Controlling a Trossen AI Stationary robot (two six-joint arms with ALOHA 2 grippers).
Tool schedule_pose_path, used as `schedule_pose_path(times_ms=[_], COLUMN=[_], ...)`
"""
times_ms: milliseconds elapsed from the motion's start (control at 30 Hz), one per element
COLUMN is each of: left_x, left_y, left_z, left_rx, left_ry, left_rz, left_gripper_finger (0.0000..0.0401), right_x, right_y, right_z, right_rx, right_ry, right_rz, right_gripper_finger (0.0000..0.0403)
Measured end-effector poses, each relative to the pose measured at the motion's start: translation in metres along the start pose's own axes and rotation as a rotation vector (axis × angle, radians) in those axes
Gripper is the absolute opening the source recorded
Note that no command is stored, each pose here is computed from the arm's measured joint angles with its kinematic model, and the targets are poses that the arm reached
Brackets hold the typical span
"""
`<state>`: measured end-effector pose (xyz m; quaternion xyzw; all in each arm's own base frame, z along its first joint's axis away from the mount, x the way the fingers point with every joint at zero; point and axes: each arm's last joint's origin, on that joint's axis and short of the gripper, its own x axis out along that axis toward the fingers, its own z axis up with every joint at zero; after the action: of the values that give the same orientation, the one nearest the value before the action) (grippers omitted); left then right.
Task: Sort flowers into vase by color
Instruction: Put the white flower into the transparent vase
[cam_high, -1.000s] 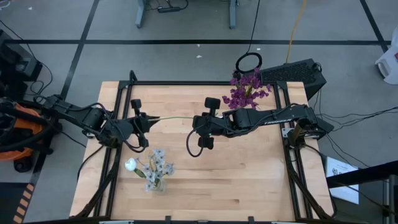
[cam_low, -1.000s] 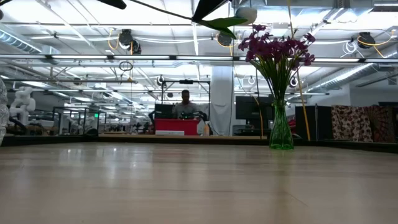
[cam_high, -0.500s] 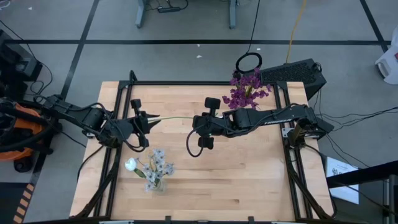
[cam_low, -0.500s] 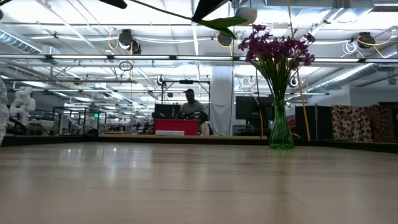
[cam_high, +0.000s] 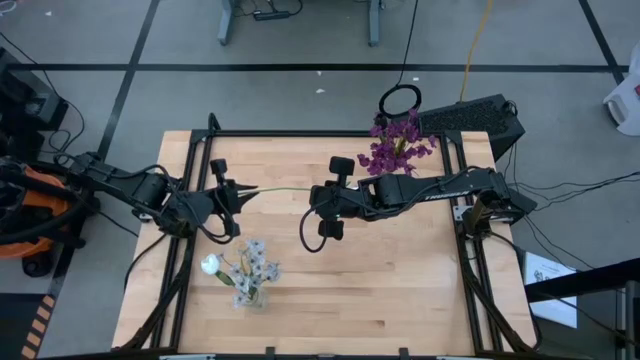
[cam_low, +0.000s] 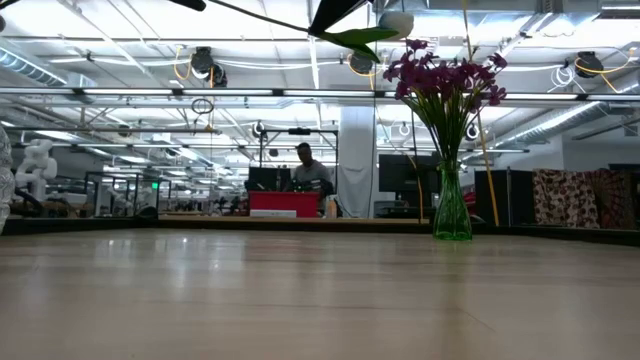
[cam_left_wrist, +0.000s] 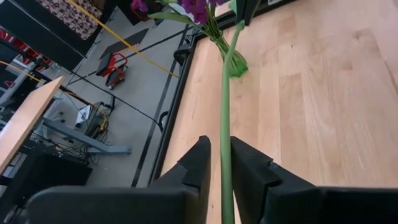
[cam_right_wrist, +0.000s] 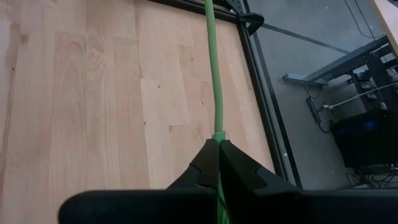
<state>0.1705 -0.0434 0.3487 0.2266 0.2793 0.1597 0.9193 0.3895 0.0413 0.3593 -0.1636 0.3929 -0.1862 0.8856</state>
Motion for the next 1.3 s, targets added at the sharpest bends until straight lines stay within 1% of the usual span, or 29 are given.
schedule_pose_path(times_ms=[233,400,467,833,933,1000,1067,1200,1300], left_x=[0.0,0.0,0.0,0.0,0.0,-0.001,-0.003,-0.014,-0.028], left_y=[0.0,0.0,0.0,0.0,0.0,0.0,0.001,0.009,0.017], left_z=[0.001,0.001,0.001,0.001,0.0,-0.001,-0.003,-0.007,-0.01], left_rx=[-0.015,-0.024,-0.024,-0.022,-0.021,-0.013,-0.011,-0.034,-0.072], left_ry=[-0.006,-0.005,-0.005,-0.004,-0.003,0.005,0.012,-0.024,-0.084], left_rz=[0.004,0.003,0.003,0.003,0.001,-0.006,-0.009,-0.02,-0.07], left_gripper_finger=[0.0111,0.0116,0.0107,0.0028,0.0009,0.0007,0.0008,0.0008,0.0008], right_x=[0.0,0.0,0.0,0.0,-0.001,-0.003,-0.007,-0.023,-0.037], right_y=[0.0,0.0,0.0,0.0,0.001,0.004,0.007,0.012,0.015], right_z=[0.0,0.0,0.0,0.0,0.0,0.001,0.001,0.0,-0.004], right_rx=[0.0,0.001,0.0,0.003,0.002,-0.005,-0.018,-0.041,-0.02], right_ry=[0.0,0.0,0.0,0.0,-0.004,-0.011,-0.019,-0.03,-0.025], right_rz=[0.0,0.0,0.0,0.002,0.002,-0.016,-0.054,-0.069,-0.05], right_gripper_finger=[0.0,0.0,0.0,0.0,0.0006,0.002,0.0045,0.0111,0.0162])
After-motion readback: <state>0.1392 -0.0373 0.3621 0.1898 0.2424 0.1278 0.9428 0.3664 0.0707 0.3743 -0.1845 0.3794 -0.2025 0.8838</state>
